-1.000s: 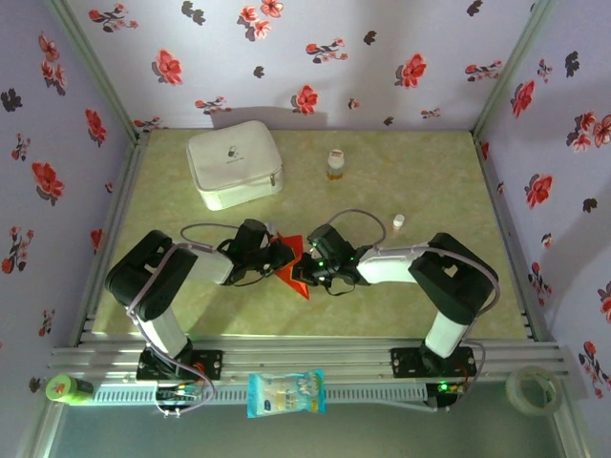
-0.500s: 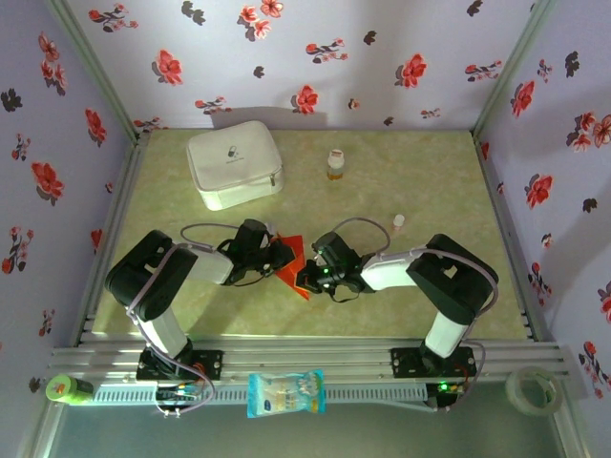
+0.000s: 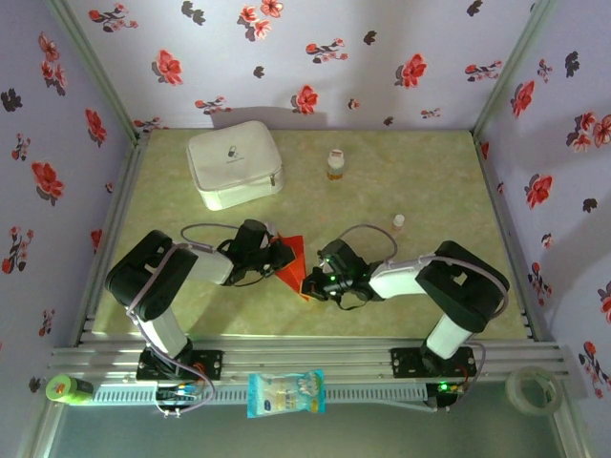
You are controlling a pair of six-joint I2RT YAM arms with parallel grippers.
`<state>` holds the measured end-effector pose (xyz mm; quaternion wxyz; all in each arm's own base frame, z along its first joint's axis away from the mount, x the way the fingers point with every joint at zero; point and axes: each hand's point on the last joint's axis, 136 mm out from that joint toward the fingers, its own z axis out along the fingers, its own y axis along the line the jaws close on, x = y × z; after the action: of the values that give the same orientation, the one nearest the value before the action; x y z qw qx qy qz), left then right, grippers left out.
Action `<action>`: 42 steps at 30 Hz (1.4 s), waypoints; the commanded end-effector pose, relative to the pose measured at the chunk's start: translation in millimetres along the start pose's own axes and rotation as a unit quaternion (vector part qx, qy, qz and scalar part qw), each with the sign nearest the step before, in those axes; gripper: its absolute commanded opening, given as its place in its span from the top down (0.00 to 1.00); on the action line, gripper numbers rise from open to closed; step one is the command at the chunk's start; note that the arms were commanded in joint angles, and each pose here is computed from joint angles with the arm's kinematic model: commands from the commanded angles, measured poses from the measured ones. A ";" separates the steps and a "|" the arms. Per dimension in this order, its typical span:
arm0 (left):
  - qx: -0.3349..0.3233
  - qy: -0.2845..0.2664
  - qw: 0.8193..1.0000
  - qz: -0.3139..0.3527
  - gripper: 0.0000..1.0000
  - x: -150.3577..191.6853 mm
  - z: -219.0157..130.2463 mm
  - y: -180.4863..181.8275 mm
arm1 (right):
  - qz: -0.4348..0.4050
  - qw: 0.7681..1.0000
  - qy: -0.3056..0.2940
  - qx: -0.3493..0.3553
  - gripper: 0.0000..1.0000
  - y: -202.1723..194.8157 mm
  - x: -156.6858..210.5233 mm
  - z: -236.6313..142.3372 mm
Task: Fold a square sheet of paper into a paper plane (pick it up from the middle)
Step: Perform the fourth fold on the wing at the bottom-center of the table.
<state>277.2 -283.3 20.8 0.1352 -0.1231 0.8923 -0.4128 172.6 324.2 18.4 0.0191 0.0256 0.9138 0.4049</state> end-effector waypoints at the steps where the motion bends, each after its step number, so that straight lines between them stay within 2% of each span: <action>1: -0.050 0.004 0.999 -0.020 0.91 9.8 1.0 33.0 | 0.016 0.999 0.028 0.033 0.98 -23.4 22.7 -3.6; 6: -0.050 0.001 0.998 -0.023 0.91 10.2 0.1 34.4 | 0.020 0.998 0.035 0.048 0.98 -36.7 31.4 -6.4; 19: -0.056 -0.008 0.998 -0.028 0.92 11.8 -2.8 39.4 | -0.019 0.995 0.059 0.076 0.99 -30.7 42.3 -22.4; 21: -0.055 -0.007 0.998 -0.029 0.91 12.9 -2.8 39.6 | -0.025 0.995 0.049 0.086 0.99 -28.9 38.3 -27.3; 27: -0.054 -0.014 0.998 -0.030 0.92 16.7 -3.3 36.6 | -0.047 0.997 -0.015 0.057 0.98 5.5 11.2 -52.9; 31: -0.055 -0.029 0.998 -0.031 0.92 18.9 -6.6 31.9 | -0.043 0.998 -0.038 0.029 0.97 22.0 -5.6 -59.2; 39: -0.076 -0.064 0.995 -0.023 0.92 21.8 -19.0 27.4 | -0.017 0.999 -0.031 -0.024 0.96 58.0 -29.8 -33.3; 42: -0.077 -0.067 0.995 -0.021 0.91 21.5 -20.0 26.3 | -0.013 0.999 -0.028 -0.024 0.96 60.5 -34.5 -24.4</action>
<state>252.0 -274.3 20.3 0.1728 -0.1602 0.8984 -0.3708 197.4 329.5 68.9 0.0483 0.0187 0.9153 0.3995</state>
